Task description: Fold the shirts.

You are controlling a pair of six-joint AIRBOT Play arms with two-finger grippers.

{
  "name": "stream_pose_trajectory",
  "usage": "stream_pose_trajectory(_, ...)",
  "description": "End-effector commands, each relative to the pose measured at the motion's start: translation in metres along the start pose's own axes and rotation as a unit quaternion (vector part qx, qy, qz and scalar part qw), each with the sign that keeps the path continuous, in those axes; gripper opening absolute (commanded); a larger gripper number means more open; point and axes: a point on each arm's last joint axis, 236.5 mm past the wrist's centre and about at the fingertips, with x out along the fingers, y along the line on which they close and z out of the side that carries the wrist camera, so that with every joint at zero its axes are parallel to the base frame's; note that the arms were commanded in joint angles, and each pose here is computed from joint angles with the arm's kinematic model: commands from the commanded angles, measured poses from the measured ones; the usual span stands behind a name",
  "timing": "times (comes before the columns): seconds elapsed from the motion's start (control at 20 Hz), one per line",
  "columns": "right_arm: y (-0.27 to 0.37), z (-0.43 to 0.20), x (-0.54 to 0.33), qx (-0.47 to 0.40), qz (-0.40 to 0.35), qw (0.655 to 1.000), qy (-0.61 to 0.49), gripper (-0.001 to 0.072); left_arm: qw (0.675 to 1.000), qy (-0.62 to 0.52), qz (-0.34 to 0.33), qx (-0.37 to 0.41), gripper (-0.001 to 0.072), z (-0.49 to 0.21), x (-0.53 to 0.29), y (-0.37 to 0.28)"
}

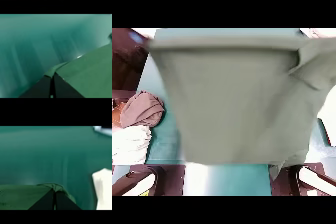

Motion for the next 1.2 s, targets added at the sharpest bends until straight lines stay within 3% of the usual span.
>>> stream_pose_trajectory(0.0, -0.028, -0.043, 0.097, 0.046, 0.011, 0.992, 0.121, 0.0013, 0.993, 0.115, 0.010, -0.032, 0.0020, -0.065, 0.095, 0.064)
stream_pose_trajectory(0.25, -0.033, -0.037, 0.207, 0.052, 0.008, 0.995, 0.081, 0.0013, 0.996, 0.065, 0.042, -0.042, 0.0020, -0.052, 0.174, 0.126)
stream_pose_trajectory(0.5, -0.012, -0.004, 0.262, 0.035, 0.007, 0.999, -0.023, 0.0014, 0.993, -0.070, 0.088, -0.038, 0.0021, 0.007, 0.185, 0.157)
stream_pose_trajectory(0.65, 0.002, 0.011, 0.275, 0.024, 0.012, 0.998, -0.062, 0.0013, 0.991, -0.086, 0.101, -0.013, 0.0021, 0.014, 0.186, 0.165)
stream_pose_trajectory(0.85, 0.004, -0.008, 0.287, 0.011, 0.008, 1.000, -0.025, 0.0014, 0.994, -0.032, 0.104, 0.015, 0.0020, -0.011, 0.192, 0.168)
stream_pose_trajectory(1.15, -0.013, -0.090, 0.279, -0.032, -0.024, 0.989, 0.145, 0.0013, 0.986, 0.127, 0.093, 0.048, 0.0021, -0.086, 0.188, 0.166)
